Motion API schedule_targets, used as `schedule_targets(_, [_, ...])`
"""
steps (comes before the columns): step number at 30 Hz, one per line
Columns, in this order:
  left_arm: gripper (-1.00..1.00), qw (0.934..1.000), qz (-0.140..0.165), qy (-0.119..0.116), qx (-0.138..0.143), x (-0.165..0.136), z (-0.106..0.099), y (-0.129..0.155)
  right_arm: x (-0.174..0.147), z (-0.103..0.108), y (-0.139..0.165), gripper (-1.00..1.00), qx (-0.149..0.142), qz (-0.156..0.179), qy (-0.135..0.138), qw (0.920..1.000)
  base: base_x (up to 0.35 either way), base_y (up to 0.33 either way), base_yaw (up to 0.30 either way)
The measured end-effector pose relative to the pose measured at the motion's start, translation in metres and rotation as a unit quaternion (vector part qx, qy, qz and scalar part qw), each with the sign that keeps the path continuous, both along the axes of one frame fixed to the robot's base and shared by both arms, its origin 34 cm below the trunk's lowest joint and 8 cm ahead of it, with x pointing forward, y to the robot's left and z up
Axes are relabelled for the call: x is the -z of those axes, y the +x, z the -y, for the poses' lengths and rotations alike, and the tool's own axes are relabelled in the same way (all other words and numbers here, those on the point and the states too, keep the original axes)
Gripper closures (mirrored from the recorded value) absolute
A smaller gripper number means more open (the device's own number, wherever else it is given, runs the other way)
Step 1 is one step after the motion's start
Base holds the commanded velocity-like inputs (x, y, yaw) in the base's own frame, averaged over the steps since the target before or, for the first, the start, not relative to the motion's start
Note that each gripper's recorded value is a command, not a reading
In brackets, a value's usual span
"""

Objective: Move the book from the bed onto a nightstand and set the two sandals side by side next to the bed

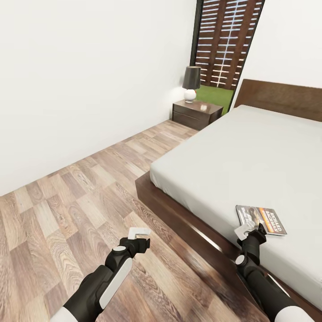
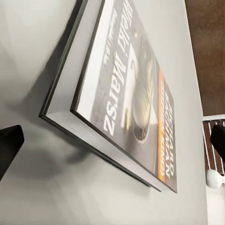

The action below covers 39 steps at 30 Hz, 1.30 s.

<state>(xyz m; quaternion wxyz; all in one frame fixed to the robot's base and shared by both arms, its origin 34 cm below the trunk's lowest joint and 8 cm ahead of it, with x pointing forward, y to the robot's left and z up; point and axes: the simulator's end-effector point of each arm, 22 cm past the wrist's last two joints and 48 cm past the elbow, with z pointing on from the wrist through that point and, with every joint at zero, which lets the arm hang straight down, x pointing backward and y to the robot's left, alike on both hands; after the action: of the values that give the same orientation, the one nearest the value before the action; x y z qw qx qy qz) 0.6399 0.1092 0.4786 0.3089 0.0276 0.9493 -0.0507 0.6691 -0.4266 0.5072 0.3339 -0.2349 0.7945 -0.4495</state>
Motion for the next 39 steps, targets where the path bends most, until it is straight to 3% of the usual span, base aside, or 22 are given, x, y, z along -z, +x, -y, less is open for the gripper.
schedule_targets(11, [-1.0,1.0,0.001,0.001,0.002,-0.0004,0.0011,-0.0002,0.0,0.0,0.0,-1.0,0.0,0.0,0.0,1.0,0.06,-0.011,0.0])
schedule_targets(12, [-1.0,1.0,0.001,0.001,0.002,-0.0004,0.001,-0.0002,0.0,0.0,0.0,1.0,0.0,0.0,0.0,1.0,0.012,-0.003,0.0])
schedule_targets(39, [-1.0,1.0,0.0,0.001,0.003,-0.0003,0.0018,-0.0007,-0.0003,-0.0017,0.0007,1.0,-0.003,0.0,-0.001,1.0,0.001,0.0,0.0])
